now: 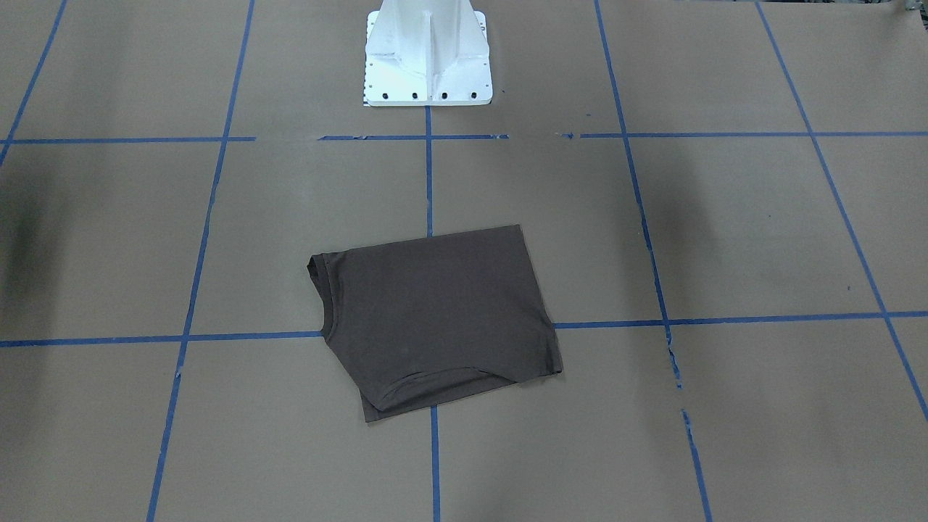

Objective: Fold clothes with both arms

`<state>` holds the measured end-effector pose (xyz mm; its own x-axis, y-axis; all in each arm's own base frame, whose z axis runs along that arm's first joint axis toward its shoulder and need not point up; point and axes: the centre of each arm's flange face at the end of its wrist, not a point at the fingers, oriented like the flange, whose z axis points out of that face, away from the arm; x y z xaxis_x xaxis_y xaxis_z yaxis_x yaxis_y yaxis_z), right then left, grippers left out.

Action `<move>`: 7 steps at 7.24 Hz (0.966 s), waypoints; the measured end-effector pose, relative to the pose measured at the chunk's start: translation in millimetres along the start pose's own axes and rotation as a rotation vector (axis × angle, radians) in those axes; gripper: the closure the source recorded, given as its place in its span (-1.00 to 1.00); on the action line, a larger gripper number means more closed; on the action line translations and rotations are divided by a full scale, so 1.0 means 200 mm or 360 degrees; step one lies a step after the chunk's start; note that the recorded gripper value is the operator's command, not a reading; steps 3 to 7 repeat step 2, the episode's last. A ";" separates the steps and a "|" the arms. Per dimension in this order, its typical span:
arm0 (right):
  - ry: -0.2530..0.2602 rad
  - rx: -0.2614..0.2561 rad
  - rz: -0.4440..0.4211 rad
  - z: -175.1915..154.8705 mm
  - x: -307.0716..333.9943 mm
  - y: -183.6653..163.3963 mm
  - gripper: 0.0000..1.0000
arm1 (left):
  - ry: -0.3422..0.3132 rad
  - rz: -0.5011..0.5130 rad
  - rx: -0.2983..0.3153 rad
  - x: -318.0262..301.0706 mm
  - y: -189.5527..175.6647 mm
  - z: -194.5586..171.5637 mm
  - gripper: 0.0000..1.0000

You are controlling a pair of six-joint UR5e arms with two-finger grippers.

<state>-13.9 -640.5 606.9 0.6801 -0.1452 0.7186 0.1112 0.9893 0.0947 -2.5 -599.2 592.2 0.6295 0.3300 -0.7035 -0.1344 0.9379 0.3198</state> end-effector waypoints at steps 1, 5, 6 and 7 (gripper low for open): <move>-0.0001 -0.0004 0.0007 0.01 0.01 0.01 -1.00 | 0.0001 -0.0015 -0.0014 -0.02 0.04 0.02 -1.00; -0.0001 -0.0005 0.0012 0.01 0.02 0.02 -1.00 | 0.0002 -0.0036 -0.0032 -0.04 0.09 0.04 -1.00; -0.0001 -0.0005 0.0012 0.01 0.02 0.02 -1.00 | 0.0002 -0.0036 -0.0032 -0.04 0.09 0.04 -1.00; -0.0001 -0.0005 0.0012 0.01 0.02 0.02 -1.00 | 0.0002 -0.0036 -0.0032 -0.04 0.09 0.04 -1.00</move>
